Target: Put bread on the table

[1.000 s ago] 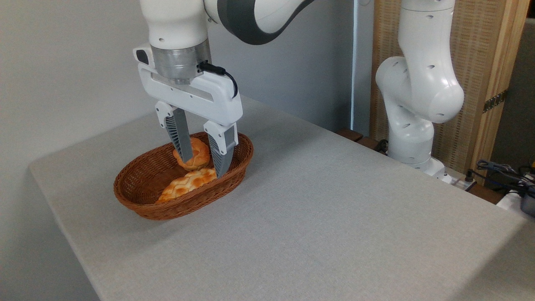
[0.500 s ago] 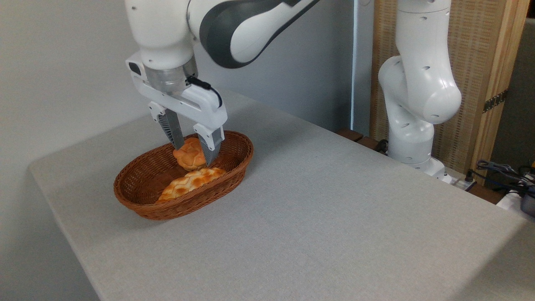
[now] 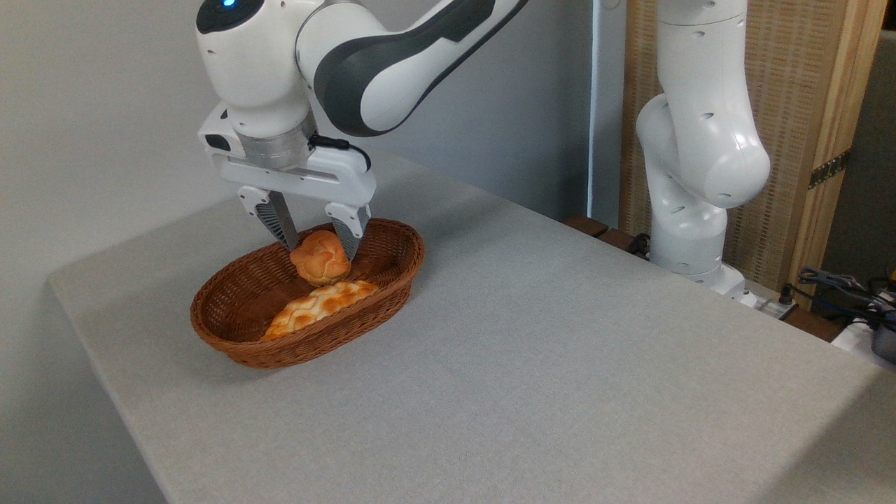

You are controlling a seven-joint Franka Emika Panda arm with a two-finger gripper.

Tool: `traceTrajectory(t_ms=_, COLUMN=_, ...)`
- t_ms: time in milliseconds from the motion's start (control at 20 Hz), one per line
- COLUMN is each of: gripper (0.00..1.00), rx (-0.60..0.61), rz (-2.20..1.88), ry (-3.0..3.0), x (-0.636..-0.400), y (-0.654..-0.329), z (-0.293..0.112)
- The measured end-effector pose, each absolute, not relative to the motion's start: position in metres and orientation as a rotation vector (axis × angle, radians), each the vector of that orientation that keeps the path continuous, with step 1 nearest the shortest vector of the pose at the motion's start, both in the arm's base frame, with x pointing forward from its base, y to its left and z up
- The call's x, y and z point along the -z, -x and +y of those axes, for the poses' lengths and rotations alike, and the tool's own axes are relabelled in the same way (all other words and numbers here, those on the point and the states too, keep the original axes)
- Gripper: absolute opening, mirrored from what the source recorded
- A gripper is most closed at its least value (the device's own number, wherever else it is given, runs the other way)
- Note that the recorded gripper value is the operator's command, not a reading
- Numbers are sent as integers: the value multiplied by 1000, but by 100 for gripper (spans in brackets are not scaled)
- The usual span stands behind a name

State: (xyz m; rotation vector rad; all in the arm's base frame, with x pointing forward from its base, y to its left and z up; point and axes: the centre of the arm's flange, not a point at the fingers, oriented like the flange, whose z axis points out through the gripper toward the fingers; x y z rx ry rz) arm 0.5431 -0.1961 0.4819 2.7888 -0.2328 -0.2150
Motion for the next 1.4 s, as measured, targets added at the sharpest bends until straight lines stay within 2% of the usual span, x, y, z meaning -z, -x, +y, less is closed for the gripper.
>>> traceTrajectory(t_ms=300, gripper=100, rx=202, rz=11, ry=-2812, x=-473, y=-544, z=-223)
traceTrajectory(t_ms=1000, gripper=100, rx=318, rz=1, ry=-2839, x=-423, y=-536, z=-263)
traceTrajectory(t_ms=1400, gripper=100, rx=330, rz=-25, ry=-2840, x=-416, y=-533, z=-274)
